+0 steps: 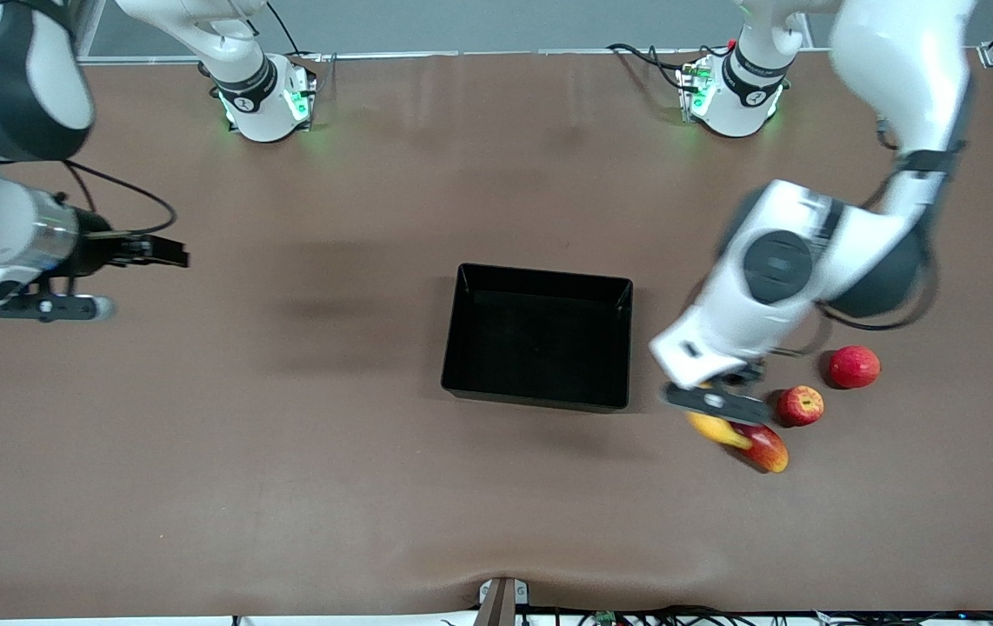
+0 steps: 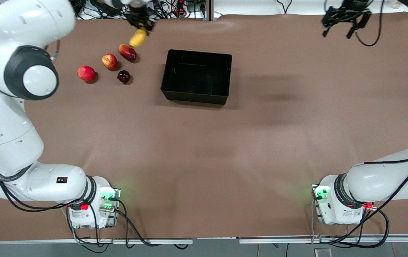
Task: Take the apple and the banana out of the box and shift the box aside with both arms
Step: 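Carry the banana out while the right gripper reaches the tray rim, then place the banana beside the mango while the right gripper grasps the tray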
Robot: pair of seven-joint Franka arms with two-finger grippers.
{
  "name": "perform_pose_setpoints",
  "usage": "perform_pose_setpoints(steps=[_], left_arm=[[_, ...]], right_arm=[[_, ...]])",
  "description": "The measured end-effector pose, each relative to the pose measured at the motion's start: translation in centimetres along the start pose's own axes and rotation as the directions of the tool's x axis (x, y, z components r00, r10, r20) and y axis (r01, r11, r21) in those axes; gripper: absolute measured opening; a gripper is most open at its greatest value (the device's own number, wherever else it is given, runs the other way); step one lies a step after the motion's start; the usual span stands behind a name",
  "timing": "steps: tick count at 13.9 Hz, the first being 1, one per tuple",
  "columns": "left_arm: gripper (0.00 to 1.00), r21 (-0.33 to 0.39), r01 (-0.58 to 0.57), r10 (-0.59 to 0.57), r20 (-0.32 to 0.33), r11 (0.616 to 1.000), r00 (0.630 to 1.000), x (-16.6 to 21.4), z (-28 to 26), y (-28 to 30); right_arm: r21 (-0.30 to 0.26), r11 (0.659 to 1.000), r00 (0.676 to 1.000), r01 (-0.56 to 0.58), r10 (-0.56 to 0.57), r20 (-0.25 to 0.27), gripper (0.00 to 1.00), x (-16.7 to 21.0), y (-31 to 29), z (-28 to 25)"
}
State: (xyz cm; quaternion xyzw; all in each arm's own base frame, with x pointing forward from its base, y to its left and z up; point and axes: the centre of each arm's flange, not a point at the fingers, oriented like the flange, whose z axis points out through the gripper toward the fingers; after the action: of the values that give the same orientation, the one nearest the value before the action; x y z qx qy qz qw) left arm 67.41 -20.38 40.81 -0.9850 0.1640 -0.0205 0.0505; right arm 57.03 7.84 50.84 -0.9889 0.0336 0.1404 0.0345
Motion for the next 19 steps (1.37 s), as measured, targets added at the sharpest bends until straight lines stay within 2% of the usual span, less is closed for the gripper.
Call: perform_pose_setpoints(steps=[3, 6, 8, 10, 12, 14, 16, 19], left_arm=[[0.36, -0.003, -0.141, 0.141, 0.025, 0.990, 0.990, -1.1, 2.0, -9.8], [0.36, -0.008, -0.294, 0.294, -0.015, 0.956, 0.956, -2.1, 4.6, -17.2], [0.36, 0.013, -0.395, 0.395, -0.053, 0.919, 0.917, -2.3, 7.7, -20.7], [0.36, 0.065, -0.494, 0.498, -0.095, 0.867, 0.862, -2.6, 12.1, -24.2], [0.36, 0.108, -0.557, 0.567, -0.126, 0.824, 0.814, -2.8, 16.1, -26.2], [0.36, 0.118, -0.611, 0.622, -0.131, 0.783, 0.772, -2.6, 18.6, -26.9], [0.36, 0.102, -0.629, 0.637, -0.131, 0.771, 0.760, -2.4, 20.7, -26.9], [0.36, 0.067, -0.625, 0.628, -0.131, 0.778, 0.767, -2.6, 23.8, -26.3]], right_arm=[[-0.013, 0.999, 0.999, -0.043, 0.043, -0.002, 1.00, -0.2, -7.6, 2.8], [-0.018, 0.999, 0.999, -0.042, 0.041, -0.019, 1.00, 0.0, -13.3, 5.8], [-0.012, 0.999, 0.998, -0.029, 0.029, -0.047, 1.00, 0.3, -16.6, 7.9], [-0.003, 1.000, 0.998, -0.002, 0.002, -0.070, 1.00, 0.9, -19.6, 10.6], [0.018, 1.000, 0.996, 0.022, -0.021, -0.082, 1.00, 1.5, -22.5, 13.7], [0.029, 0.999, 0.995, 0.013, -0.011, -0.097, 1.00, 2.0, -24.9, 16.7], [0.042, 0.999, 0.992, -0.017, 0.022, -0.124, 1.00, 1.7, -27.7, 19.2], [0.079, 0.996, 0.982, -0.052, 0.065, -0.176, 1.00, 2.0, -30.0, 21.7]])
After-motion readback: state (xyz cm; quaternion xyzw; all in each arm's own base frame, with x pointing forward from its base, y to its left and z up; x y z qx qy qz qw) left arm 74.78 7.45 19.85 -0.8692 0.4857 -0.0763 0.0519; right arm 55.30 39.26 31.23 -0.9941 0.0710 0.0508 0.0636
